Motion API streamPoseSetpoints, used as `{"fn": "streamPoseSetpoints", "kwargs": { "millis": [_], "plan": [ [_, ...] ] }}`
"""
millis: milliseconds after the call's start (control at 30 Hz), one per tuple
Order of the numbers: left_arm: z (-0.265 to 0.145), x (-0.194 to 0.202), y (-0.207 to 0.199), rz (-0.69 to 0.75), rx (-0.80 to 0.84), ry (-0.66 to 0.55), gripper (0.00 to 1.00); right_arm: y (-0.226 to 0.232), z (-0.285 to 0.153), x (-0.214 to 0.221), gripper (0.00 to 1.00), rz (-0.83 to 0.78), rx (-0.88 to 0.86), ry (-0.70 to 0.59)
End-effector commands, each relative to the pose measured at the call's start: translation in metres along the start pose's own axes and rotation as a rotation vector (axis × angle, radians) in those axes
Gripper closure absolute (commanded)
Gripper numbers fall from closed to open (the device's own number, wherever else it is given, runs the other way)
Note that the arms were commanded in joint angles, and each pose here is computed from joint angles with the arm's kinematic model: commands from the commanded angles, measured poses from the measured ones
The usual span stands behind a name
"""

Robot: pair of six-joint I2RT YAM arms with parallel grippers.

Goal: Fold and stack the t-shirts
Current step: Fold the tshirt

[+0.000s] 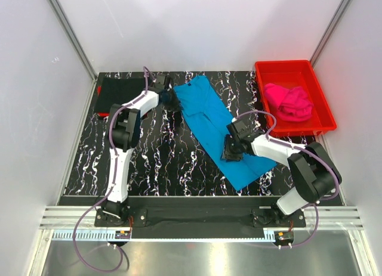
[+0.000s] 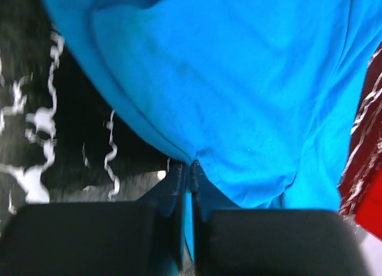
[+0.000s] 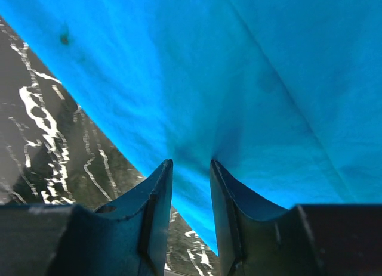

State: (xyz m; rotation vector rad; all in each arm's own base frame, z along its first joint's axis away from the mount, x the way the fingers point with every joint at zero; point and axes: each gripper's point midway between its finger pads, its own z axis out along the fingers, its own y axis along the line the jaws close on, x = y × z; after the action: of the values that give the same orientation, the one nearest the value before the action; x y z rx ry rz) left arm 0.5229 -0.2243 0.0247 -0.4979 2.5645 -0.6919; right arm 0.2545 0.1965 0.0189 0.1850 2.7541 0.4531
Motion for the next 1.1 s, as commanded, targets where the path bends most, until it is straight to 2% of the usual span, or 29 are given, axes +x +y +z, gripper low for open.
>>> {"fn": "streamPoseSetpoints", "kwargs": {
  "millis": [0, 167, 300, 333, 367, 400, 433, 467, 500, 533, 667, 767, 867, 1067],
  "plan": [
    [0.008, -0.024, 0.012, -0.041, 0.008, -0.025, 1.00, 0.028, -0.001, -0.015, 0.61, 0.038, -0.057, -0.046],
    [0.011, -0.058, -0.005, -0.020, 0.105, -0.088, 1.00, 0.069, 0.014, -0.022, 0.61, 0.078, -0.134, -0.055],
    [-0.001, -0.077, -0.022, -0.012, 0.197, -0.080, 1.00, 0.114, 0.028, -0.021, 0.60, 0.052, -0.207, -0.015],
    [-0.016, -0.084, -0.028, -0.003, 0.211, -0.096, 0.96, 0.120, 0.029, -0.021, 0.59, 0.039, -0.208, -0.010],
    [-0.021, -0.078, -0.022, 0.005, 0.193, -0.086, 0.88, 0.125, 0.027, -0.023, 0.59, 0.031, -0.197, -0.007],
    [-0.028, -0.081, -0.015, 0.008, 0.155, -0.113, 0.78, 0.127, 0.025, -0.024, 0.59, 0.021, -0.196, -0.015],
    [-0.053, -0.087, -0.023, 0.020, 0.150, -0.151, 0.68, 0.128, 0.022, -0.025, 0.59, 0.019, -0.200, -0.018],
    [-0.052, -0.073, -0.005, 0.013, 0.104, -0.129, 0.62, 0.128, 0.014, -0.027, 0.59, 0.017, -0.198, -0.027],
    [-0.061, -0.075, 0.000, 0.009, 0.083, -0.151, 0.57, 0.126, 0.009, -0.030, 0.59, 0.009, -0.186, -0.044],
    [-0.080, -0.077, -0.006, 0.015, 0.091, -0.173, 0.52, 0.125, 0.003, -0.031, 0.58, -0.001, -0.186, -0.050],
    [-0.107, -0.056, 0.004, 0.060, 0.042, -0.160, 0.49, 0.121, -0.030, -0.034, 0.54, -0.071, -0.180, -0.063],
    [-0.120, -0.010, -0.001, 0.128, 0.014, -0.100, 0.49, 0.095, -0.047, -0.043, 0.55, -0.133, -0.115, -0.074],
    [-0.132, 0.037, 0.008, 0.140, -0.036, -0.054, 0.48, 0.056, -0.052, -0.059, 0.58, -0.077, -0.084, -0.068],
    [-0.140, 0.159, -0.012, 0.243, 0.066, 0.070, 0.48, 0.009, -0.040, -0.059, 0.66, -0.081, 0.014, -0.004]
  ]
}}
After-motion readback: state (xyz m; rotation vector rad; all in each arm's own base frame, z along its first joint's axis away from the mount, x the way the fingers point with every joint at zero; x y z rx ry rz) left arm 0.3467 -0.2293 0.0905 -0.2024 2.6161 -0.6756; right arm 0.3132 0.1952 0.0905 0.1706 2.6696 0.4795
